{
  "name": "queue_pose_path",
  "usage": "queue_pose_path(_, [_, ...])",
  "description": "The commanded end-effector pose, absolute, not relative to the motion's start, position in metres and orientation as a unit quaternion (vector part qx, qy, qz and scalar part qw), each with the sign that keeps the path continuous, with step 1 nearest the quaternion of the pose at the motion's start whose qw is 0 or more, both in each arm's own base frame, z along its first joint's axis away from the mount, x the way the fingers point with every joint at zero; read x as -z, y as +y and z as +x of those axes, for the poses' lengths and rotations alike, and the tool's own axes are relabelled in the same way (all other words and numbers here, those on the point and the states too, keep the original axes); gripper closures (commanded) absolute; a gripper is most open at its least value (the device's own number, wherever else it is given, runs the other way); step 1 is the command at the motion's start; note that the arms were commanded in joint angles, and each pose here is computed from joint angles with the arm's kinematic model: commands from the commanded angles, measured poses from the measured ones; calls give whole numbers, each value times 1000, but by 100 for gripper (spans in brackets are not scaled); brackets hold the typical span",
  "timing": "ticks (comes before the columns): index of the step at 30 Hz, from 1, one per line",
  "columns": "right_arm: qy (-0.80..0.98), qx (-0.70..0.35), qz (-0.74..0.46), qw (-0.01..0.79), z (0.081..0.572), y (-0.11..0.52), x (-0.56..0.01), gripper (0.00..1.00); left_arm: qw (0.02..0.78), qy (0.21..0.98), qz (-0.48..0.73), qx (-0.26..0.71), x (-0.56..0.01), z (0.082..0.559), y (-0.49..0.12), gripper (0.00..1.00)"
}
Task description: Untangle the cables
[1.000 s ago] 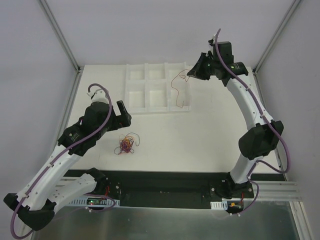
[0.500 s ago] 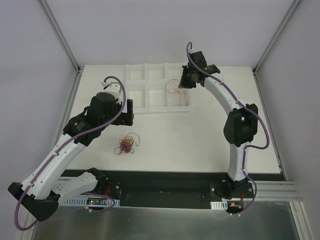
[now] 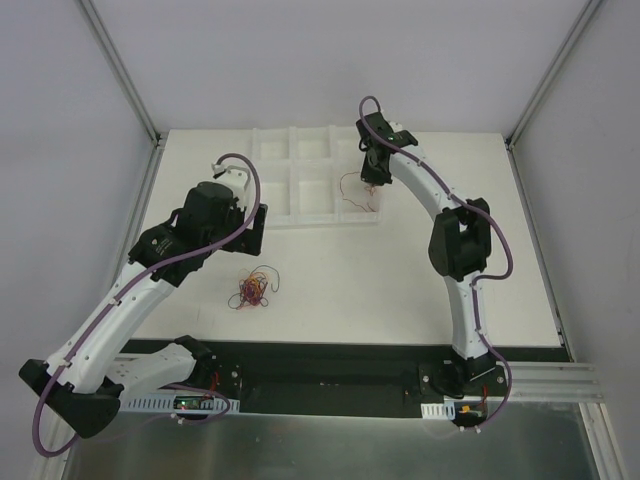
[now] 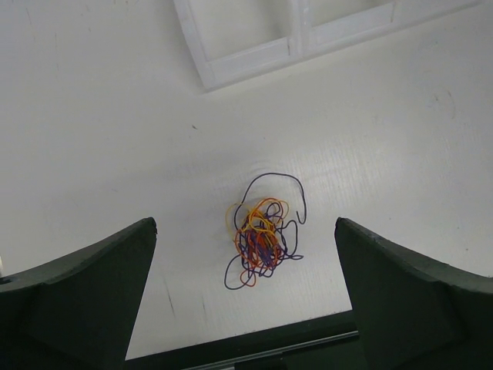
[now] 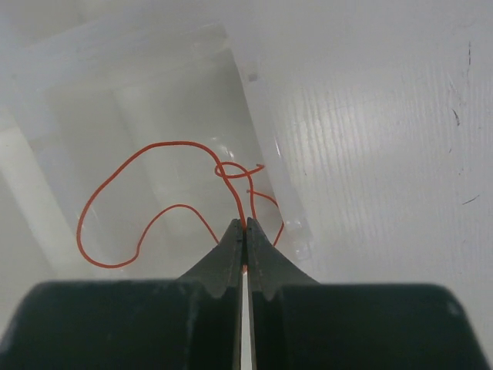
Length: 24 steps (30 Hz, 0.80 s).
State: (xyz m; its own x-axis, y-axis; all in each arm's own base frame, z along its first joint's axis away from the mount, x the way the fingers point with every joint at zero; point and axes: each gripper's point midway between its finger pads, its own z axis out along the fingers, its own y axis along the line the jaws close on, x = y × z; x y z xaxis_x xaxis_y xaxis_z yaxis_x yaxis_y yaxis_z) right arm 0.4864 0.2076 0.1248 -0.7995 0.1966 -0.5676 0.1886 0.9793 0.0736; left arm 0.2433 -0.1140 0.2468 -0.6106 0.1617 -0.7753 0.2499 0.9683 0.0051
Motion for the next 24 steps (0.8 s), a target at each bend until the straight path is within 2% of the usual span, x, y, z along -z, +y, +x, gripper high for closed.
queue_pose_path(1, [945, 25, 118, 303, 480, 196, -129, 99, 437, 891, 122, 34, -256, 247, -107, 1])
queue_pose_path(4, [938, 44, 133, 316, 483, 189, -132, 99, 433, 892, 121, 35, -253, 247, -108, 1])
queue_pose_path(7, [940, -22, 107, 323, 495, 216, -130, 99, 431, 894, 120, 34, -252, 247, -107, 1])
queue_pose_path(14, [946, -142, 102, 273, 507, 261, -106, 98, 420, 900, 106, 40, -254, 251, -111, 1])
queue_pose_path(17, [948, -149, 98, 264, 506, 257, -114, 81, 408, 907, 87, 54, -252, 252, -115, 1])
queue_pose_path(21, [951, -145, 53, 268, 481, 245, -149, 53, 367, 924, 47, 94, -234, 250, -129, 1])
queue_pose_path(24, [955, -111, 36, 272, 451, 215, -167, 45, 313, 944, 2, 107, -210, 247, -133, 2])
